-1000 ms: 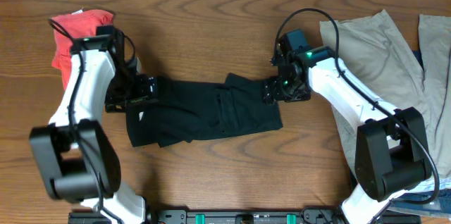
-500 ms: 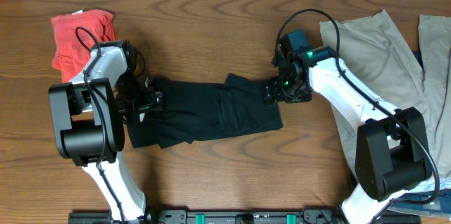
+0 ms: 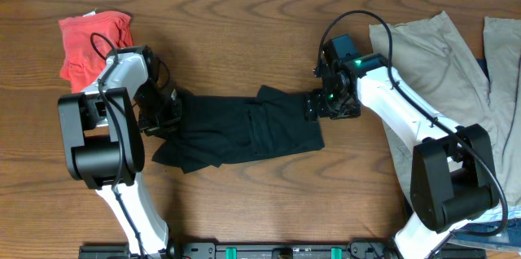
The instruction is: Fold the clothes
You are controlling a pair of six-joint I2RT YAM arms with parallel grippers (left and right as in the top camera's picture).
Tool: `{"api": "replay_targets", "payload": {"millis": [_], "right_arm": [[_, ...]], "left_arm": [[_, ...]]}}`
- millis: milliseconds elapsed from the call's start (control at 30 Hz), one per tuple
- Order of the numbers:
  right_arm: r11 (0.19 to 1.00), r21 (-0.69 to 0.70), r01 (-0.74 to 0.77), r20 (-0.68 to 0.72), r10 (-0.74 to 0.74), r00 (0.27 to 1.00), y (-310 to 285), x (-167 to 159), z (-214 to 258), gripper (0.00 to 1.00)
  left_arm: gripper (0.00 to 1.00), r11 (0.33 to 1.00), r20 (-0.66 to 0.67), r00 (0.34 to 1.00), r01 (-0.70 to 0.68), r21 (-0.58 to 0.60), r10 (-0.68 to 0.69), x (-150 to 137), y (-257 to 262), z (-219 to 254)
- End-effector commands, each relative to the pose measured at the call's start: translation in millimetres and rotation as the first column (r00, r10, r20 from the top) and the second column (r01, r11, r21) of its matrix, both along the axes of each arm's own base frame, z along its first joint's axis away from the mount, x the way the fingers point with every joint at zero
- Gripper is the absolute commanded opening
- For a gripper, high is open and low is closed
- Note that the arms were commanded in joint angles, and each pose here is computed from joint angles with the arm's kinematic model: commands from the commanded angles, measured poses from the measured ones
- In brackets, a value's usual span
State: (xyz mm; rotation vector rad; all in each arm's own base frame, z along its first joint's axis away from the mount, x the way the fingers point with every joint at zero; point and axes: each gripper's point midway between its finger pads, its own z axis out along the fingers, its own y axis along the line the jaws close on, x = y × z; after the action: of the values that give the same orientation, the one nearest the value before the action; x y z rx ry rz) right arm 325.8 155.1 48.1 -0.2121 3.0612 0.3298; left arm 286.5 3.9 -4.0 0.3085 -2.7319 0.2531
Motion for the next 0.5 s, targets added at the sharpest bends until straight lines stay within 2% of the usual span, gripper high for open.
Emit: {"api": "replay_targets", "payload": {"millis": [0, 267, 467], "right_arm": [[0.999, -0.027, 0.018, 0.044, -0.017, 0.999, -8, 8, 11, 0.78], [0.994, -0.095, 0.062, 0.068, -0.056, 0.996, -31, 16, 10, 0.79], [0.986, -0.117, 0.117, 0.065, -0.11, 0.992, -54, 21, 9, 0.79]], "left_arm": [[0.08, 0.998, -0.015, 1.0, -0.005, 0.068, 0.006, 0, 14, -10], [0.08, 0.971, 0.166, 0.985, -0.081, 0.224, 0.044, 17, 52, 48], [0.08, 0.95, 0.281, 0.951, -0.197, 0.242, 0.126, 18, 65, 89]]}}
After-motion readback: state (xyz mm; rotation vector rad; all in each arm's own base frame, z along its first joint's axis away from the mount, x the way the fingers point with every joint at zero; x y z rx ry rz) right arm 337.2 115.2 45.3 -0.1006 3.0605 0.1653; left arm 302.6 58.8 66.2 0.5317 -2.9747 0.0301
